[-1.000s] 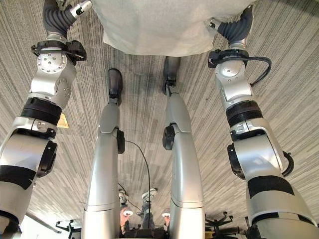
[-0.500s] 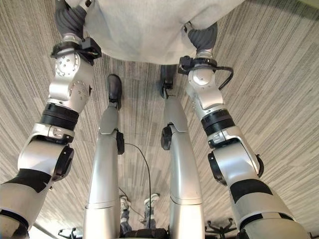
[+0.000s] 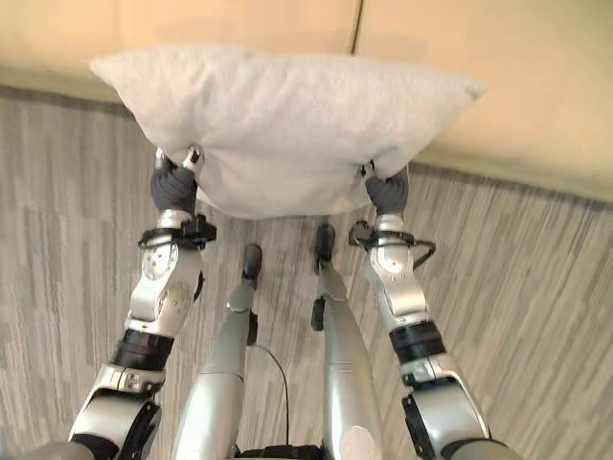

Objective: Pick up all the scattered cushions and arrange them neatly on the sofa.

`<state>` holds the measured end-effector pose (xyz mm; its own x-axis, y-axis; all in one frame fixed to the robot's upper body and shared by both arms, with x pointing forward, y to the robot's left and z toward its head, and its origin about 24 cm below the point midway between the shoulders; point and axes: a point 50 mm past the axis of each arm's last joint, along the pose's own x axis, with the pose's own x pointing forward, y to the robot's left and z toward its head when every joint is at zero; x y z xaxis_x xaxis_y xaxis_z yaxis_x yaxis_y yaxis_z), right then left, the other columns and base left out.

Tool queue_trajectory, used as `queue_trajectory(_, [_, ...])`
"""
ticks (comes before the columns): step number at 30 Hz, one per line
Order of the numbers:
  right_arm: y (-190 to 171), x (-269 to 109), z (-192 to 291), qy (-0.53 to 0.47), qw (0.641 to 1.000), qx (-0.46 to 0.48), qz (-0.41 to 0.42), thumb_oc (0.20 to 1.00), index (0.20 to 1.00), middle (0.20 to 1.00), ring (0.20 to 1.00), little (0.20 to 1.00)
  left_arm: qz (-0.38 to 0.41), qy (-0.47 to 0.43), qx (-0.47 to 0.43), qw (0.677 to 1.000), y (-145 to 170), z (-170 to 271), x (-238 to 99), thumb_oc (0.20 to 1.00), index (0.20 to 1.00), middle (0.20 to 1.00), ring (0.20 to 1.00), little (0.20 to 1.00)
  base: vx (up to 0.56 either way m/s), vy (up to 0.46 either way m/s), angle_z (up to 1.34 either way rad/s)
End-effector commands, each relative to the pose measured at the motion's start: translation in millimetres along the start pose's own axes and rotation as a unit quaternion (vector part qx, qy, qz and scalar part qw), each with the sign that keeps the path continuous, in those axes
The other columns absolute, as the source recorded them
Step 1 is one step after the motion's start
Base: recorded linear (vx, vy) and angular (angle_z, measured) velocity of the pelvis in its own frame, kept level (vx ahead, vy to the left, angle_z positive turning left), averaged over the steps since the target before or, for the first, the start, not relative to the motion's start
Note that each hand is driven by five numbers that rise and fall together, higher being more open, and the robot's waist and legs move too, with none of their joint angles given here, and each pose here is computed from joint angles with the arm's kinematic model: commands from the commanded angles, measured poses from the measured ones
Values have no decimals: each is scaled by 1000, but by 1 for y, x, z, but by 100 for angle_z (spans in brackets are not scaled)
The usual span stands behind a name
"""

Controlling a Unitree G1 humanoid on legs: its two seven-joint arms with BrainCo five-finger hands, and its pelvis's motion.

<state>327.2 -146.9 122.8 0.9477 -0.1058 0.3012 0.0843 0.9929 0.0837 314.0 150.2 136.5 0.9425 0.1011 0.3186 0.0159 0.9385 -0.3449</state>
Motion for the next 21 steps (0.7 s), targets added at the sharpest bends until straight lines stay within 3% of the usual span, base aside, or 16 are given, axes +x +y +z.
queue_trajectory(1, [19, 1, 37, -89, 993, 46, 60, 200, 200, 200, 200, 200, -122, -99, -14, 988, -46, 38, 3, 200, 200, 200, 200, 200, 77, 84, 15])
queue_trajectory(4, [15, -17, 15, -47, 995, 55, 63, 200, 200, 200, 200, 200, -109, -70, -10, 991, -36, 22, -10, 200, 200, 200, 200, 200, 57, 134, 10])
queue_trajectory(5, [9, -38, -8, 5, 995, 80, 53, 200, 200, 200, 200, 200, -82, -31, 9, 996, -17, 3, -27, 200, 200, 200, 200, 200, 188, 170, 15])
queue_trajectory(8, [2, -55, -25, 47, 993, 96, 42, 200, 200, 200, 200, 200, -42, 6, 12, 999, 4, -13, -44, 200, 200, 200, 200, 200, 161, 171, -1])
queue_trajectory(14, [1, -68, -40, 84, 990, 95, 61, 200, 200, 200, 200, 200, 15, 48, 42, 998, 38, -27, -66, 200, 200, 200, 200, 200, 127, 204, -26])
queue_trajectory(21, [20, -76, -42, 92, 983, 116, 106, 200, 200, 200, 200, 200, 29, 63, 65, 995, 48, -29, -78, 200, 200, 200, 200, 200, -27, 247, -78])
